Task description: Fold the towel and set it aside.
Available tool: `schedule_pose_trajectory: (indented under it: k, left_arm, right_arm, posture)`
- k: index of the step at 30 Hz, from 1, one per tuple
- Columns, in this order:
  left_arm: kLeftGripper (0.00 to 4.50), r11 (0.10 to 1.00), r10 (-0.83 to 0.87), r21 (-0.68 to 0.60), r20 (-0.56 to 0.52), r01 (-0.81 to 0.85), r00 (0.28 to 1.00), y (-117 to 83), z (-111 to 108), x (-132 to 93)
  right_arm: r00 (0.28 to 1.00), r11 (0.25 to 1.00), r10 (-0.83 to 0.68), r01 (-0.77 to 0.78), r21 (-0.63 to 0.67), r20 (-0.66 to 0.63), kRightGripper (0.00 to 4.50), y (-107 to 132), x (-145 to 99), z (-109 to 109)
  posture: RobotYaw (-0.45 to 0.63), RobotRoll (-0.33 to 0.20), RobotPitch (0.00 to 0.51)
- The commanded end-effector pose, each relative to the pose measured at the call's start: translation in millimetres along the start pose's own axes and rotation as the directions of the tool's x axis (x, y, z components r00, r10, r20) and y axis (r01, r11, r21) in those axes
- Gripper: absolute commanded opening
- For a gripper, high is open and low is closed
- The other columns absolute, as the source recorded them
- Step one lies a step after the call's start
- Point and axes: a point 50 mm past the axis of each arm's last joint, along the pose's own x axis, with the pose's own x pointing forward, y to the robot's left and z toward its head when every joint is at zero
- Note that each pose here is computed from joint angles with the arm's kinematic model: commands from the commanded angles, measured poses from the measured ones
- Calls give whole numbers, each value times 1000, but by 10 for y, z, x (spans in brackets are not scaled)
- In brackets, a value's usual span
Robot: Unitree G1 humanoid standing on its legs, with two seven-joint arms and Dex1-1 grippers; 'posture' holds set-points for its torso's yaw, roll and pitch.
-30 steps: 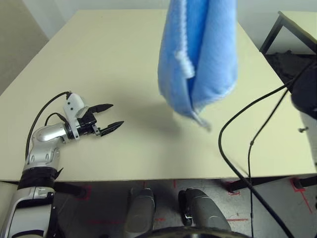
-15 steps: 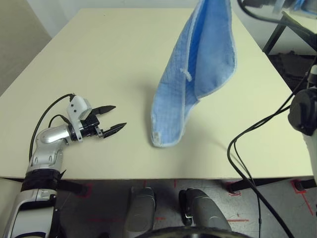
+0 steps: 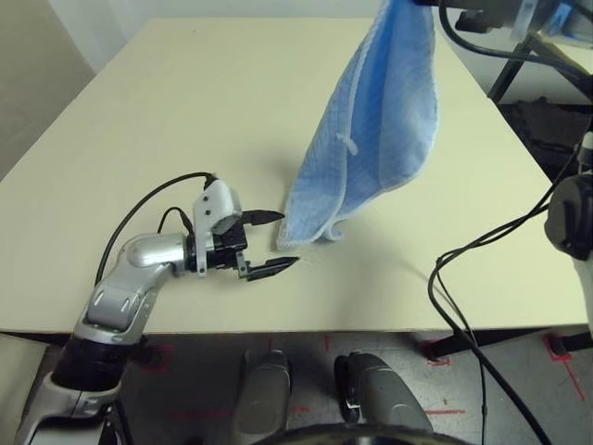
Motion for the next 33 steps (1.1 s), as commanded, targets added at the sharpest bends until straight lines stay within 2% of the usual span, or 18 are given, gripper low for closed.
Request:
schedule_pose_trajectory:
  k: [1, 8, 11, 17, 22, 24, 25, 29, 33]
  left_arm:
    - [4500, 999, -5, 34, -56, 7, 998, -22, 8, 97]
    - [4500, 983, 64, 177, -126, -41, 990, 33, -7, 337]
    - [4500, 979, 94, 193, -145, -65, 985, 50, -18, 426]
    - [2568, 970, 141, 218, -133, -110, 981, 123, 43, 492]
    - [839, 968, 152, 222, -169, -113, 974, 174, 19, 425]
    - [189, 962, 206, 217, -191, -164, 960, 255, -6, 362]
    - [32, 959, 229, 216, -203, -184, 952, 292, -21, 329]
    - [32, 937, 330, 184, -199, -295, 923, 485, -14, 140]
    - [32, 890, 456, 99, -136, -445, 880, 791, 97, -207]
  right_arm:
    - [1000, 1000, 1, -1, -15, -2, 22, -17, -7, -17]
    - [1000, 1000, 9, -9, -19, -7, 22, -27, 3, -46]
    - [1000, 1000, 10, -10, -21, -6, 22, -27, -6, -48]
    - [1000, 1000, 8, -8, -25, -7, 0, -33, -23, -61]
    - [1000, 999, 8, -8, -32, -11, 0, -35, -37, -82]
    - [1000, 999, 8, -9, -37, -11, 0, -41, -48, -92]
    - [1000, 999, 8, -8, -38, -10, 0, -45, -54, -97]
    - [1000, 999, -1, 0, -51, -22, 0, -73, -89, -154]
    - [998, 996, -17, 12, -86, -63, 0, -135, -154, -255]
  posture:
    - [85, 0, 128]
    - [82, 0, 128]
    - [75, 0, 128]
    - [63, 0, 126]
    - [59, 0, 125]
    - [57, 0, 124]
    - [57, 0, 124]
    - [57, 0, 122]
    - [60, 0, 120]
